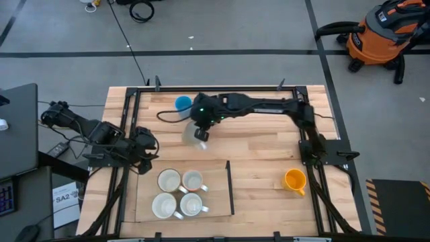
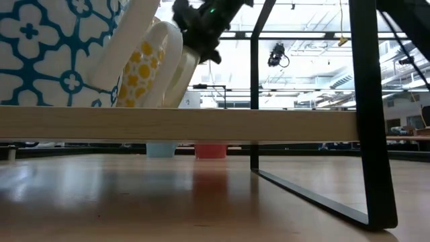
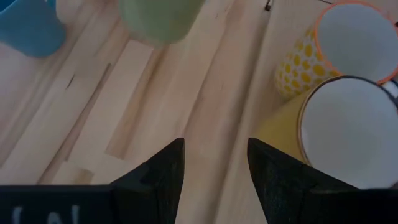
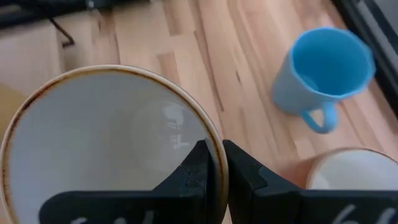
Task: Place coffee mugs
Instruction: Put the light green mug on the shelf
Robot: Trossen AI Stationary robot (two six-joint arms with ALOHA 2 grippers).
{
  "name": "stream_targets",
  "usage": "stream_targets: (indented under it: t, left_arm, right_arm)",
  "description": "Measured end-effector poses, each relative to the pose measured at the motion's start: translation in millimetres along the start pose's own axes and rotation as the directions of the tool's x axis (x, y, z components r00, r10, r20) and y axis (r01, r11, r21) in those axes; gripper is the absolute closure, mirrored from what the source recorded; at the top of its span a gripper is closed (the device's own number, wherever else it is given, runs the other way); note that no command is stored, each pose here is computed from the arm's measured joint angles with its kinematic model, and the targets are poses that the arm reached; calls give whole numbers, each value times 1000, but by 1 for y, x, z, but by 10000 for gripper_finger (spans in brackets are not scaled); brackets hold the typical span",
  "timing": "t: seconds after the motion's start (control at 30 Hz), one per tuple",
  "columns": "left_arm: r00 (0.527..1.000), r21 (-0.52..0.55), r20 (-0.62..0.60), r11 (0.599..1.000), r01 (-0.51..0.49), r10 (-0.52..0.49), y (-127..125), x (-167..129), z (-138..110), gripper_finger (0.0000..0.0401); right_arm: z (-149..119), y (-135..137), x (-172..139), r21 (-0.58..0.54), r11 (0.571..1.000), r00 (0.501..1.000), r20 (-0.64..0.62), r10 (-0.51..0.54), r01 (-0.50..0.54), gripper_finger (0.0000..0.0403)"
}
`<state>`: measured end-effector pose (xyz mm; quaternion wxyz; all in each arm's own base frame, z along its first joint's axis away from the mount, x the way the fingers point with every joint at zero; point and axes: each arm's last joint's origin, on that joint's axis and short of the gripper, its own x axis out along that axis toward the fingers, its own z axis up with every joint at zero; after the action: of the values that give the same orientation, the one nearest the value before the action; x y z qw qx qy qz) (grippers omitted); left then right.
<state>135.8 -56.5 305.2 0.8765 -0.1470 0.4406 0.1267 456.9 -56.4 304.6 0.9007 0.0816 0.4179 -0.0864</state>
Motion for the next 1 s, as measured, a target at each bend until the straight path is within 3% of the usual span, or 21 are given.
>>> stream_targets:
  t: [0.23,0.5,1.0]
  left_arm:
    - [1000,-8,16,1000,16,-16,-2,0,2,221]
    - [998,-22,45,999,45,-44,-4,0,5,221]
    - [996,-30,67,997,66,-64,-7,0,7,221]
  right_arm:
    - [-10,-1,44,-62,998,995,-97,-9,3,368]
    - [-25,-3,74,-79,997,983,-186,-14,0,367]
    - [-25,-3,75,-78,997,982,-189,-11,-3,356]
